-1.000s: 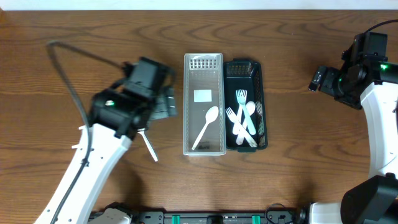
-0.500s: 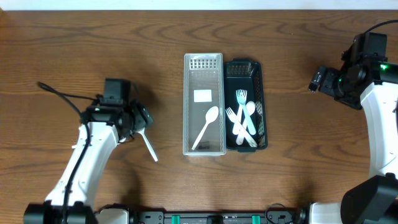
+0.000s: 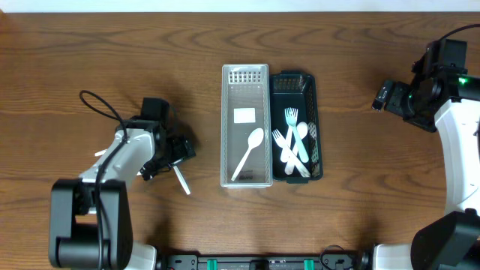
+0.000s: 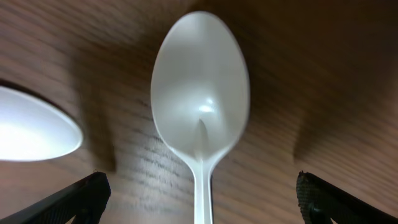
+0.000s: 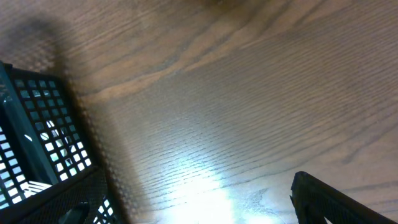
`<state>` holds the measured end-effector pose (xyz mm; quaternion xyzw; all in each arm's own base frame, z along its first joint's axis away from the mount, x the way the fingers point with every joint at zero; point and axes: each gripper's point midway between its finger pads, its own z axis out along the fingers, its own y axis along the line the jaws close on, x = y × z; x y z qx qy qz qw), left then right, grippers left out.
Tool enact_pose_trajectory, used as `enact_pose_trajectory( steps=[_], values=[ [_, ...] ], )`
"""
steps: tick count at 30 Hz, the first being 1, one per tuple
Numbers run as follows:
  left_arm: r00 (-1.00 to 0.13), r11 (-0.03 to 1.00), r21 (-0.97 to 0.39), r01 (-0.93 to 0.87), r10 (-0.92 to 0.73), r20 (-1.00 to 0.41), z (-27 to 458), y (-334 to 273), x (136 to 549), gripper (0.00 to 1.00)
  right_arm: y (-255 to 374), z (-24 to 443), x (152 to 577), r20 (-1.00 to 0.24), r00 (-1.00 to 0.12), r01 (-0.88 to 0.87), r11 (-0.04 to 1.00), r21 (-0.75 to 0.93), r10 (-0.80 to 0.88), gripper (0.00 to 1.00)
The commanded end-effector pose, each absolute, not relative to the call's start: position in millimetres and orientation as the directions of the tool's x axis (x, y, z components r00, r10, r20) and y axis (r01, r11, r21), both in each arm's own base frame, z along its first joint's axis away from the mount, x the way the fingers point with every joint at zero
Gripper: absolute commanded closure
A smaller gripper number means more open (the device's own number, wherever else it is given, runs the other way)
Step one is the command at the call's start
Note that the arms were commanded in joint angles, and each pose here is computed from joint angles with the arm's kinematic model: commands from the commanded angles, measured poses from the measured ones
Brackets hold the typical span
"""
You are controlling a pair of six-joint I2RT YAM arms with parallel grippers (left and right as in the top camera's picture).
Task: Pack container
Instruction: 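Return the left gripper to the spoons and grasp another white spoon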
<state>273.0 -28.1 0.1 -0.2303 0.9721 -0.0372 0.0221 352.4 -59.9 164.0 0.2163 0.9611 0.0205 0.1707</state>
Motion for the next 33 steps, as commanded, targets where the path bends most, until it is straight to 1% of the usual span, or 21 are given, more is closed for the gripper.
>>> enact_pose_trajectory(
  steps=[1,2,8,9,14,17,19,28,33],
  values=[
    [-0.900,0.897,-0.082,-0.435,-0.436,0.004,-7.9,-29.6,271.0,0.02,-60.6,161.4,352.1,-0.312,-0.854,0.404,0.908,0.109,0.417,0.04],
    [-0.900,0.897,-0.080,-0.434,-0.435,0.006,-9.2,-29.6,271.0,0.02,-60.6,161.4,352.1,-0.312,-0.854,0.404,0.908,0.109,0.417,0.02],
    [-0.901,0.898,-0.068,-0.434,-0.433,0.027,-16.3,-29.4,268.4,0.01,-60.6,161.4,352.1,-0.312,-0.854,0.404,0.908,0.109,0.417,0.02],
    [-0.901,0.898,-0.067,-0.434,-0.433,0.028,-16.7,-29.5,268.2,0.02,-60.6,161.4,352.1,-0.312,-0.854,0.404,0.908,0.109,0.417,0.02],
    [-0.901,0.898,-0.067,-0.435,-0.434,0.028,-16.7,-29.3,268.2,0.30,-60.6,161.4,352.1,-0.312,-0.854,0.404,0.908,0.109,0.417,0.03],
    [-0.901,0.898,-0.068,-0.435,-0.434,0.028,-16.7,-29.4,268.3,0.44,-60.6,161.4,352.1,-0.312,-0.854,0.404,0.908,0.109,0.417,0.02],
    [-0.901,0.898,-0.068,-0.435,-0.434,0.028,-16.7,-29.4,268.3,0.56,-60.6,161.4,352.1,-0.312,-0.854,0.404,0.908,0.109,0.417,0.02],
    [-0.901,0.898,-0.068,-0.434,-0.433,0.026,-16.3,-29.4,268.9,0.94,-60.6,161.4,352.1,-0.312,-0.854,0.404,0.908,0.109,0.417,0.03],
    [-0.901,0.898,-0.077,-0.433,-0.433,0.012,-10.2,-29.7,272.4,0.94,-60.7,161.4,352.2,-0.312,-0.853,0.404,0.908,0.109,0.417,0.03]
  ],
)
